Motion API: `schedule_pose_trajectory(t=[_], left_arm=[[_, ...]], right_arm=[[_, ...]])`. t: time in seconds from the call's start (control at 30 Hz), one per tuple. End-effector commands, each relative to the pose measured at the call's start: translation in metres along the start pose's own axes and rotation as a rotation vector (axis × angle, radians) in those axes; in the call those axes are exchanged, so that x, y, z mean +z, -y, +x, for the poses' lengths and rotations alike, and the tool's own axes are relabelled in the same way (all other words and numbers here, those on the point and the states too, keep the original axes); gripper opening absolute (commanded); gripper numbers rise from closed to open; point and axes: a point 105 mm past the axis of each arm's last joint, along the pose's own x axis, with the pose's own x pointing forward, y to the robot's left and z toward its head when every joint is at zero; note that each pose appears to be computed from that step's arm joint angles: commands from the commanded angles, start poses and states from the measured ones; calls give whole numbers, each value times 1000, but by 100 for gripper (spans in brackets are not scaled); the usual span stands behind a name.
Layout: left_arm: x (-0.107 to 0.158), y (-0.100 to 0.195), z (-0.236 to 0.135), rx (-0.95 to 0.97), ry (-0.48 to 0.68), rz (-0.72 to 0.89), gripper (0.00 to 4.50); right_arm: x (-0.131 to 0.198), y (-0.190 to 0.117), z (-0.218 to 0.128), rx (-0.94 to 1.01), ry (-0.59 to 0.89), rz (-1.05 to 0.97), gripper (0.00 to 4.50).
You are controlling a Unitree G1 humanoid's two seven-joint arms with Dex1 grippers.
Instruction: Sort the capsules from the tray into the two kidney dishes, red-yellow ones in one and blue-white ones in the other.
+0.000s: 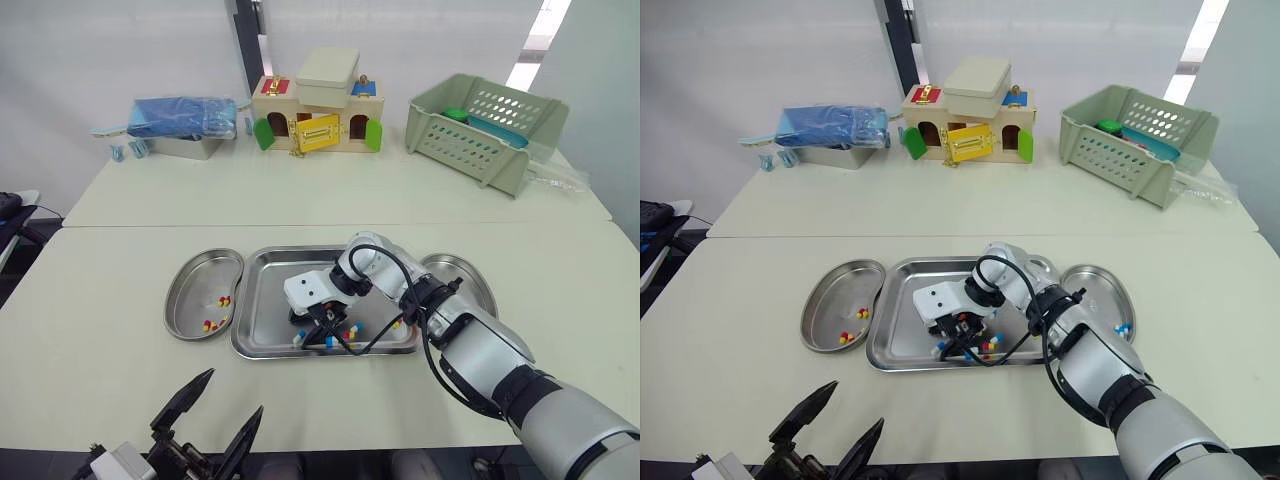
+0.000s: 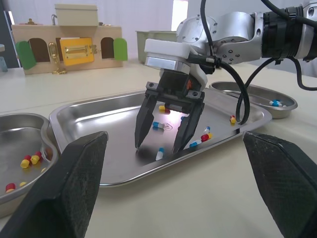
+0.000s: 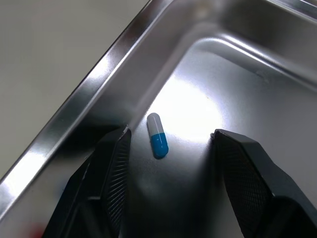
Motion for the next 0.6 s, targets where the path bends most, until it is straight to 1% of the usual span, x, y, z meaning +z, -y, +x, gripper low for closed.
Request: schedule_pose_trajectory(t=[0.03, 0.07, 0.13, 0.47, 0.6], left_arm=[[4, 0, -5, 8, -4, 17, 450], [4, 0, -5, 8, -5, 17, 450], [4, 0, -6, 12, -6, 15, 450], [1, 1, -9, 18, -15, 9, 450], [0, 1, -10, 21, -20, 6, 450]], right_arm=[[5, 6, 0, -22, -15, -37, 289], [5, 6, 0, -22, -18, -37, 256], [4, 6, 1, -18, -22, -41, 232], [4, 2, 2, 4, -12, -39, 1], [1, -1, 2, 22, -19, -31, 1]])
